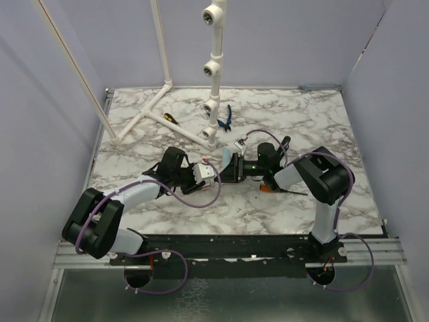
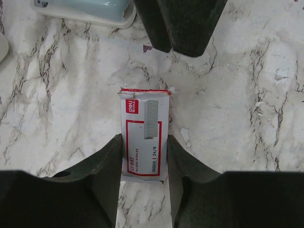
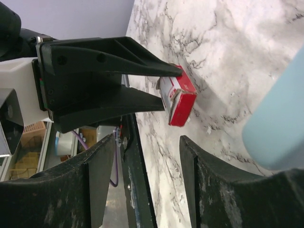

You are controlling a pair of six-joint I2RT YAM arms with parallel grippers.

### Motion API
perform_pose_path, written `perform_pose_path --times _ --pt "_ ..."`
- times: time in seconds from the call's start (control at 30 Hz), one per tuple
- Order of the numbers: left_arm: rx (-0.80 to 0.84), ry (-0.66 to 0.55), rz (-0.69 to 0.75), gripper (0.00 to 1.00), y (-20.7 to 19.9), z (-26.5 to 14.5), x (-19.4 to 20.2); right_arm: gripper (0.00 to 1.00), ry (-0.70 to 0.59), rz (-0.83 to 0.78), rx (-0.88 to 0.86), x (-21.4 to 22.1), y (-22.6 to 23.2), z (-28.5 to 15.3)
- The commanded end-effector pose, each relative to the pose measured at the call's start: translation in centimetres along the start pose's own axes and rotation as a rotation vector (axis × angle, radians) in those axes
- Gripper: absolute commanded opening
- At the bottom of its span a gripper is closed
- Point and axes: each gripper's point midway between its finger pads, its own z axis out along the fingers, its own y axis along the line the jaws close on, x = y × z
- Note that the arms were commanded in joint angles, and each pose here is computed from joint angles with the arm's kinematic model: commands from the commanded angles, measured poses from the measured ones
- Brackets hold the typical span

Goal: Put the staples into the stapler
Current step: Open the staple box at the center of the board.

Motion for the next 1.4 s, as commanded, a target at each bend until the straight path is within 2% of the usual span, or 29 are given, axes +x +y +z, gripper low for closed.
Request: perform_pose_path --times 0.0,1.37 --pt "0.019 -0.075 0.022 0.24 -0.6 0.1 -1.9 0.6 0.015 -0.029 -0.047 -0.3 0.6 0.8" --pt "0.023 -0.071 0.046 0.23 -1.3 0.0 -1.6 0.6 0.09 -0.022 -0.093 0.1 0.7 2.8"
